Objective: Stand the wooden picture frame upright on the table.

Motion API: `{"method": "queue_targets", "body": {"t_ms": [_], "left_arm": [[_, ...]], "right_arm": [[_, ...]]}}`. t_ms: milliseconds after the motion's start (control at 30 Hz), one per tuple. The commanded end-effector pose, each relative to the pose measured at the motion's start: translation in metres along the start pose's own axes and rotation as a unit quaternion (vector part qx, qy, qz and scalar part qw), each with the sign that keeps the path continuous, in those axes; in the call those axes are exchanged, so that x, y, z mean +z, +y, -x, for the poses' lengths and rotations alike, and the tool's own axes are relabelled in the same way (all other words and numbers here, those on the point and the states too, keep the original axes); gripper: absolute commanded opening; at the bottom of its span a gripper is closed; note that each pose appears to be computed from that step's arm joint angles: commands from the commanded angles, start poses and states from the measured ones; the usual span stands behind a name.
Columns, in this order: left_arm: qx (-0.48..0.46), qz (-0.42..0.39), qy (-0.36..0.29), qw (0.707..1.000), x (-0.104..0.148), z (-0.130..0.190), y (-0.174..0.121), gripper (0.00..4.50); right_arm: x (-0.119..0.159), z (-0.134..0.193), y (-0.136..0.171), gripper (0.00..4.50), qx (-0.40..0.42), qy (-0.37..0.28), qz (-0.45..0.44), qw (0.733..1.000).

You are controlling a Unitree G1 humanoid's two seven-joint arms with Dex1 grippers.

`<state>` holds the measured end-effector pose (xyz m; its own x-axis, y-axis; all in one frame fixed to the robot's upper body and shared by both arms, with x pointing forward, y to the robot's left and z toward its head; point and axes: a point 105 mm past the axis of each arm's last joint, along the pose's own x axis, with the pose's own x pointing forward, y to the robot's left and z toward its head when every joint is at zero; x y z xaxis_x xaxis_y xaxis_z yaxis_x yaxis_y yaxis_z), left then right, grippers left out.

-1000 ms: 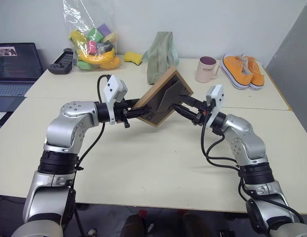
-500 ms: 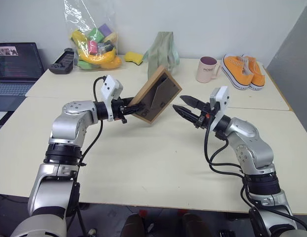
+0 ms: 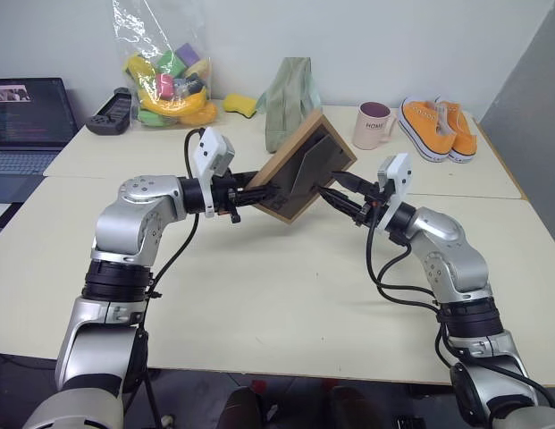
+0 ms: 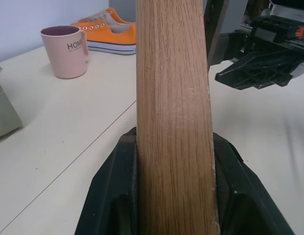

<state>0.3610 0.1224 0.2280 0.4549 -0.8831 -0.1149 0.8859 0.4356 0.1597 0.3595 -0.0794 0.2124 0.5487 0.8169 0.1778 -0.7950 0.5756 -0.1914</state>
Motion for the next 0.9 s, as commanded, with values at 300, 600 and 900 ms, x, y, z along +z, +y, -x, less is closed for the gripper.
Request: {"method": "queue_targets", "body": {"t_ms": [300,600,900], "left_arm": [[0.004,-0.016,-0.023,1.000,0.010,-0.003,0.003,1.32],[0.021,-0.013,-0.021,0.999,0.005,-0.009,0.022,1.32],[0.013,0.000,-0.048,0.999,0.025,-0.015,0.022,1.32]], "right_arm": [[0.041,-0.010,0.028,2.31,0.036,-0.063,0.028,0.997],[0.049,0.004,0.040,2.31,0.021,-0.069,0.020,0.997],[0.030,0.010,0.032,2.31,-0.003,-0.025,0.033,0.999]]}}
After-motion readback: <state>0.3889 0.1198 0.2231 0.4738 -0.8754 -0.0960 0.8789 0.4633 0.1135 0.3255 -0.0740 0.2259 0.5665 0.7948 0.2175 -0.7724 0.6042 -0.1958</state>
